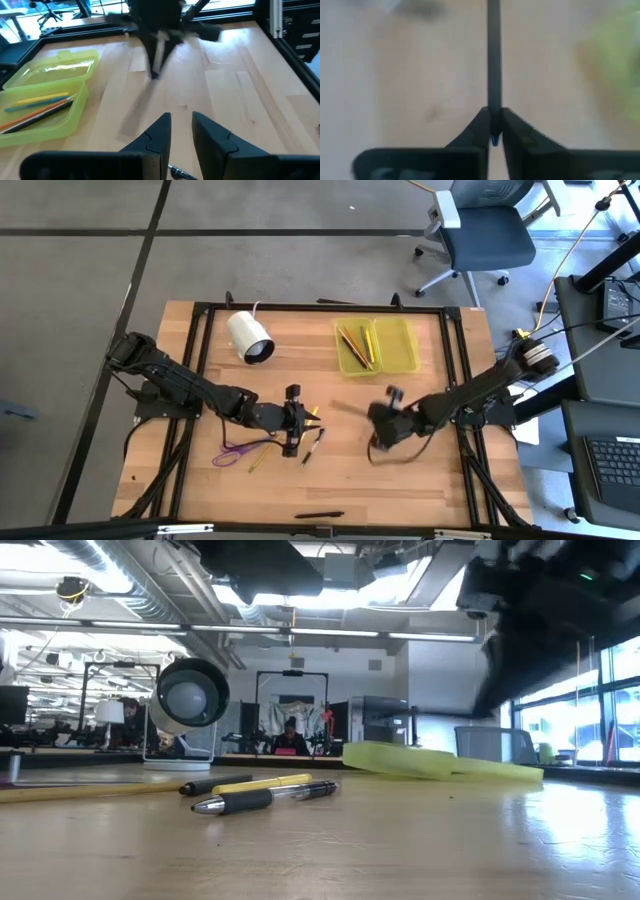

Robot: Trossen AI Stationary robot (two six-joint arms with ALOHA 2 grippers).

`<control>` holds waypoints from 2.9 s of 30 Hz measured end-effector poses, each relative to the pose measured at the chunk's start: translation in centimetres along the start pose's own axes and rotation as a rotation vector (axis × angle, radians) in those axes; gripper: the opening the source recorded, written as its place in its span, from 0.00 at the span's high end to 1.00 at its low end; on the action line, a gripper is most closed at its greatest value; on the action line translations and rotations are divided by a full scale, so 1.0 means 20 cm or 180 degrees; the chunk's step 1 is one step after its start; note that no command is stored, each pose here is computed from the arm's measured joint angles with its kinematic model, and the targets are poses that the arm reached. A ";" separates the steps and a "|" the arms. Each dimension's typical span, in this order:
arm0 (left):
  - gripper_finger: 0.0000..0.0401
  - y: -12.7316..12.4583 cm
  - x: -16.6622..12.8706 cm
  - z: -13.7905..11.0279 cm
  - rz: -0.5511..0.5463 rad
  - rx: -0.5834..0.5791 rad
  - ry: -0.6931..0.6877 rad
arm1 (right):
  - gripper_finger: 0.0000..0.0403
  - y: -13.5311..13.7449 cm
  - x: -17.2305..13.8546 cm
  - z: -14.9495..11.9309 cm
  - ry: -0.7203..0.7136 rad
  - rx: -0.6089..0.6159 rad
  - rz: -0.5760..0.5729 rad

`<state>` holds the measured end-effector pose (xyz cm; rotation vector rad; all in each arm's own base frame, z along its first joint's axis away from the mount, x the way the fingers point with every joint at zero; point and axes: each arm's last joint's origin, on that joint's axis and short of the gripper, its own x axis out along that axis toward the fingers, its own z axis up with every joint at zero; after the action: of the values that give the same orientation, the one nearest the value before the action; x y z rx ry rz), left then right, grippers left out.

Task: Pick & place school supplies into a supply box
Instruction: Put the black pen into the yellow supply box

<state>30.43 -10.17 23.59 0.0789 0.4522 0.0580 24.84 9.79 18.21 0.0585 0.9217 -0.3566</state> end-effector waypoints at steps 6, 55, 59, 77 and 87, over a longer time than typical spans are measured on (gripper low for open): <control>0.83 0.00 0.00 0.00 0.0041 0.0129 -0.0003 | 0.88 -0.26 -0.01 0.10 -0.0191 0.0814 -0.0729; 0.52 -0.01 0.00 -0.04 -0.0256 -0.0128 0.0269 | 0.49 -0.64 0.26 0.36 -0.0047 -0.0038 0.0339; 0.51 -0.02 -0.01 -0.05 -0.0384 -0.0126 0.0359 | 0.49 -0.42 0.25 0.37 -0.0454 -0.0965 0.1039; 0.54 -0.07 -0.05 -0.04 -0.0685 -0.0357 0.0407 | 0.57 0.03 0.60 0.41 -0.0697 -0.2040 0.1857; 0.56 -0.08 -0.07 -0.06 -0.0686 -0.0351 0.0516 | 0.58 0.10 0.70 0.38 -0.0398 -0.2386 0.1908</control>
<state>28.73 -11.73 23.06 -0.0837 0.6162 -0.1232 38.99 6.32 11.51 -0.3669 0.8216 0.5445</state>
